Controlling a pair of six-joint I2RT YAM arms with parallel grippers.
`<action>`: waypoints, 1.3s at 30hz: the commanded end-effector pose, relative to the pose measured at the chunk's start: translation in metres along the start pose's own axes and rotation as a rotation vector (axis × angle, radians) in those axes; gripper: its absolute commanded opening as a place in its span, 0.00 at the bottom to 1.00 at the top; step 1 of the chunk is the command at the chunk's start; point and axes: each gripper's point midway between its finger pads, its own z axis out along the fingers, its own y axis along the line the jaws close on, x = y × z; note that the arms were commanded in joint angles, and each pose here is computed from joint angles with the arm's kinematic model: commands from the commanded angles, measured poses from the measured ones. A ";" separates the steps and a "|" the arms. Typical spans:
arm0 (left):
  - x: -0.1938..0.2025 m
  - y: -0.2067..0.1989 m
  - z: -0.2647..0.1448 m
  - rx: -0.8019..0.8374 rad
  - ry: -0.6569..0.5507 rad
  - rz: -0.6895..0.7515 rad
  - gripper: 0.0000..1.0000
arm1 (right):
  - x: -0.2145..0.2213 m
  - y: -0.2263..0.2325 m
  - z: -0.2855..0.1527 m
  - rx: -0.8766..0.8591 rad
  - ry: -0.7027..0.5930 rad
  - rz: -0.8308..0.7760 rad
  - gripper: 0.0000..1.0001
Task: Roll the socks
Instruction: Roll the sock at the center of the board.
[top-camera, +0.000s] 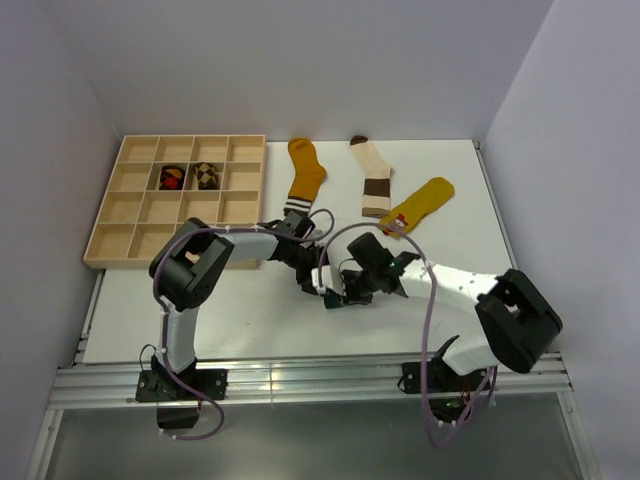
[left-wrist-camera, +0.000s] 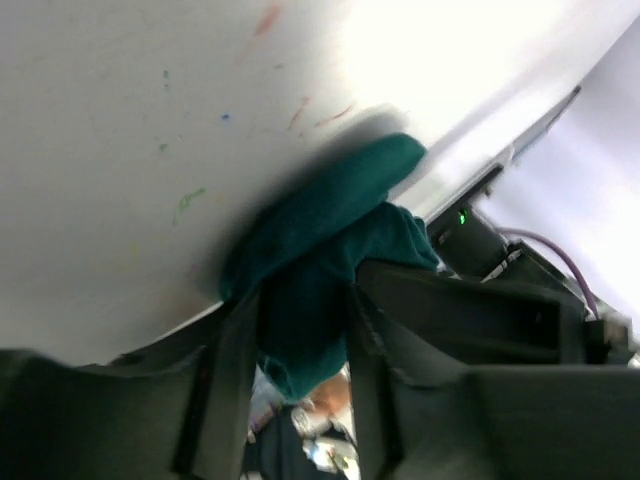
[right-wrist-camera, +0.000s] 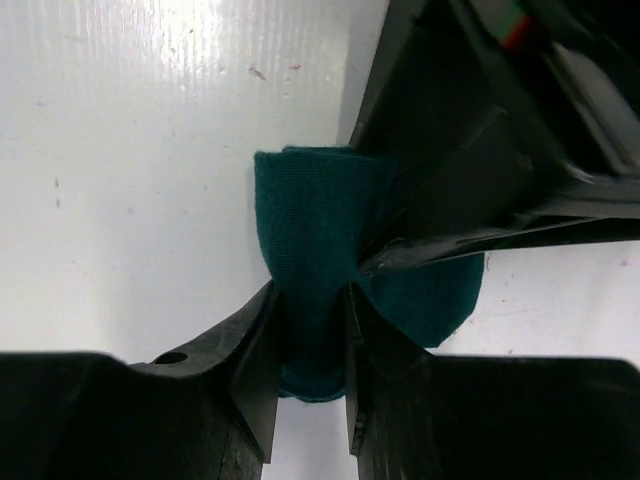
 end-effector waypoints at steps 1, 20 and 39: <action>-0.035 0.006 -0.010 -0.054 -0.243 0.099 0.47 | 0.004 0.014 -0.014 -0.201 -0.011 0.194 0.26; -0.021 -0.036 -0.066 0.016 -0.740 0.520 0.58 | 0.034 -0.014 -0.010 -0.680 0.146 0.735 0.30; -0.007 -0.021 -0.033 -0.040 -0.648 0.280 0.61 | 0.067 -0.037 0.017 -0.450 0.261 0.979 0.25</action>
